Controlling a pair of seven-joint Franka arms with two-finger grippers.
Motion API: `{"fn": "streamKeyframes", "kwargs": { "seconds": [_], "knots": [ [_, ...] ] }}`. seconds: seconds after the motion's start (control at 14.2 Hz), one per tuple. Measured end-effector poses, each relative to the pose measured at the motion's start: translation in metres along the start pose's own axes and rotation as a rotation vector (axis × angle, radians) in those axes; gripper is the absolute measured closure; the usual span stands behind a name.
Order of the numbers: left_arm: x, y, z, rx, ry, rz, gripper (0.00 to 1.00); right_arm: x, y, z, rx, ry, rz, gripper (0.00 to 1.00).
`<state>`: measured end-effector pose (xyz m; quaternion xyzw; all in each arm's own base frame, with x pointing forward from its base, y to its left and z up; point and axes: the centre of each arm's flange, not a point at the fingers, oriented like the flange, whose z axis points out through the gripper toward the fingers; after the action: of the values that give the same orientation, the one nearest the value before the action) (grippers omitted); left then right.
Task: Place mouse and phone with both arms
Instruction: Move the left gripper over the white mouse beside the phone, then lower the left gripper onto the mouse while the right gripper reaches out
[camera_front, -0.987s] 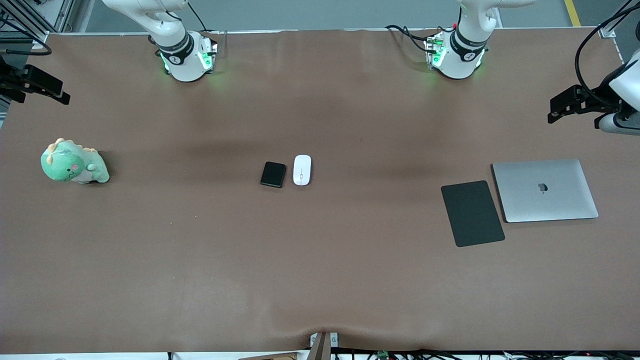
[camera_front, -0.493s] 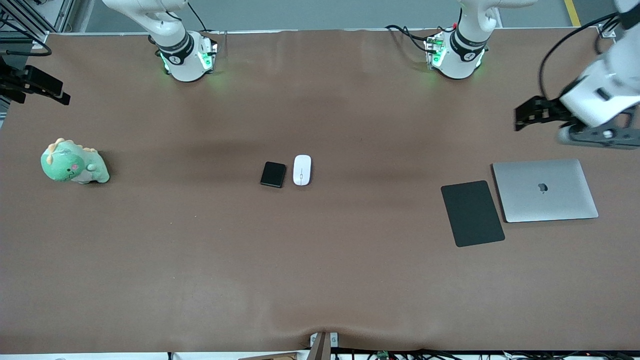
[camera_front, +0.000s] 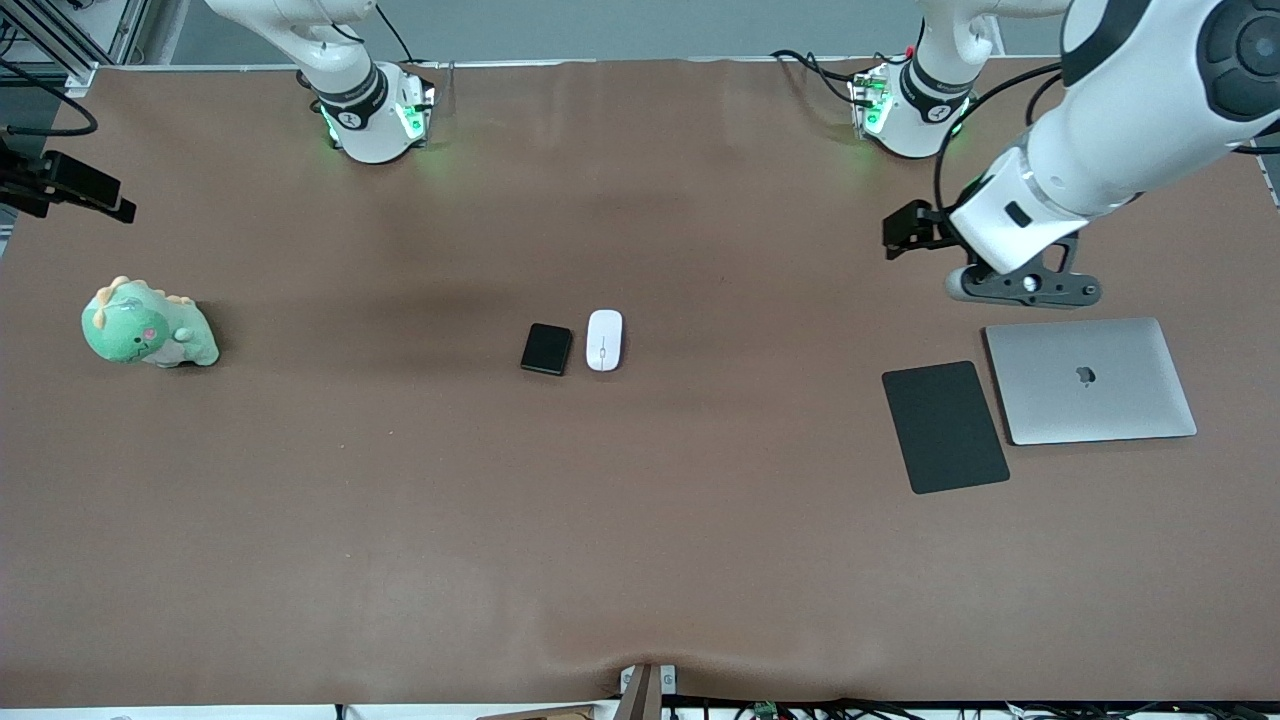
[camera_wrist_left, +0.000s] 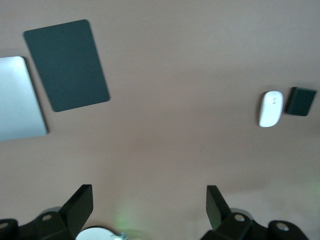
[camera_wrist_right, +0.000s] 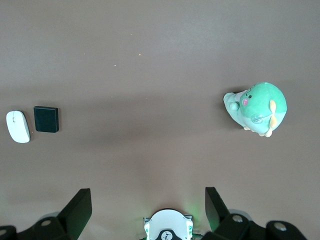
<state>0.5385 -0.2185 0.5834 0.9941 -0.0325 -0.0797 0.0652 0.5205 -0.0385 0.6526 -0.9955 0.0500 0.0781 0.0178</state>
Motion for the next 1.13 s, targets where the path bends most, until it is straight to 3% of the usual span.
{"fn": "streamKeyframes", "kwargs": {
  "seconds": [0.28,0.56,1.13],
  "knots": [
    [-0.009,0.091,0.038,-0.012,0.019,-0.025,0.0,0.006,0.001,0.007,-0.001,-0.015,0.001,0.0],
    [-0.029,0.188,0.108,-0.037,0.063,-0.056,0.0,0.021,-0.001,0.029,-0.003,-0.063,-0.002,0.0],
    [-0.06,0.302,0.271,0.043,0.13,-0.037,0.0,0.049,-0.002,0.07,-0.007,-0.143,-0.001,0.0]
  ]
}}
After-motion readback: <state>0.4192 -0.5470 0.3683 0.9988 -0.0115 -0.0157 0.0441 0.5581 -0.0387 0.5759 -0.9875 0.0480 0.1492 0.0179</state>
